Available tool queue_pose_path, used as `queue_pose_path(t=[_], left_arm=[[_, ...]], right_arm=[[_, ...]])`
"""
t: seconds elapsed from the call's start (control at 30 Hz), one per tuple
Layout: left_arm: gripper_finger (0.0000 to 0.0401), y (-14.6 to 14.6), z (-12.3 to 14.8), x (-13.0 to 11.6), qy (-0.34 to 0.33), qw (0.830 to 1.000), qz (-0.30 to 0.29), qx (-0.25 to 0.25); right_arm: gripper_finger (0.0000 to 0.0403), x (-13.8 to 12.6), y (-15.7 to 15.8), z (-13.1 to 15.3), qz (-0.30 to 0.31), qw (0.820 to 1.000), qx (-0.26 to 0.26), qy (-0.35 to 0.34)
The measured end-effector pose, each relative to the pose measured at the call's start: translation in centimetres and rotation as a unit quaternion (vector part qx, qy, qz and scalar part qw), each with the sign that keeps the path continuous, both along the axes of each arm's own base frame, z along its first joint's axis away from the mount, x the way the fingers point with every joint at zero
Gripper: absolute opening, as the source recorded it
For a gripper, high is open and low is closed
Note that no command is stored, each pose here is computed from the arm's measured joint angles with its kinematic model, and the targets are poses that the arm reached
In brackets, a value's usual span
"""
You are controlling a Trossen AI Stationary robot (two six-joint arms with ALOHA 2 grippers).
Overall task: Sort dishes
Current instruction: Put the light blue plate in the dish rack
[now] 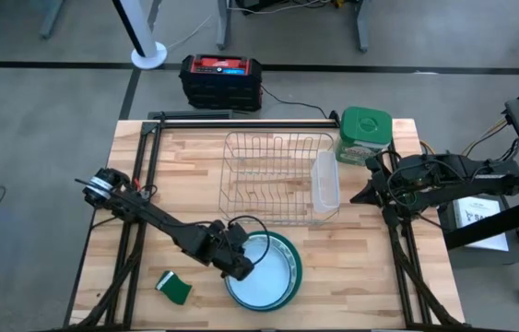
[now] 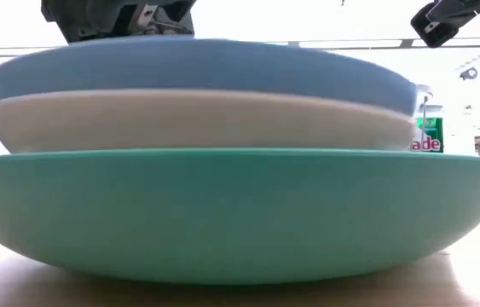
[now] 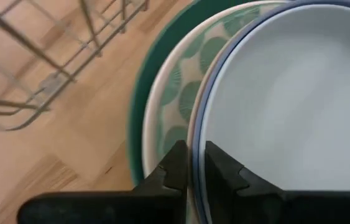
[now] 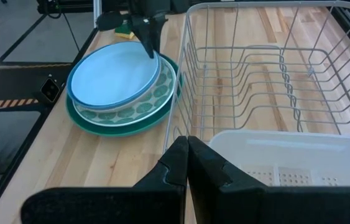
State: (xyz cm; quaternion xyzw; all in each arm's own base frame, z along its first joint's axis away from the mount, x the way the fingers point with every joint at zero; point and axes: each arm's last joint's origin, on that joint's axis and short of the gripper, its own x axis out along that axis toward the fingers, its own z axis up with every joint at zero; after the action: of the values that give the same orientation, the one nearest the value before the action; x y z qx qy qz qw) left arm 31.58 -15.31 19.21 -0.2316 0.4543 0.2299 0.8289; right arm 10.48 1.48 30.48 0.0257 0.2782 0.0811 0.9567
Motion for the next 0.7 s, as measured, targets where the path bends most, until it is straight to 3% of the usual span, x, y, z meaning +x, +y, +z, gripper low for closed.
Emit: queue_pose_path(t=[0.37, 0.7], left_arm=[[0.0026, 0.2, 0.0, -0.1, 0.011, 1.000, 0.018, 0.008], [0.0114, 0.0, -1.7, 0.2, 0.033, 0.999, 0.021, 0.021]], right_arm=[[0.0000, 0.0, 0.0, -0.2, 0.000, 1.000, -0.001, 0.003], [0.0000, 0.0, 0.0, -0.2, 0.000, 1.000, 0.000, 0.003]])
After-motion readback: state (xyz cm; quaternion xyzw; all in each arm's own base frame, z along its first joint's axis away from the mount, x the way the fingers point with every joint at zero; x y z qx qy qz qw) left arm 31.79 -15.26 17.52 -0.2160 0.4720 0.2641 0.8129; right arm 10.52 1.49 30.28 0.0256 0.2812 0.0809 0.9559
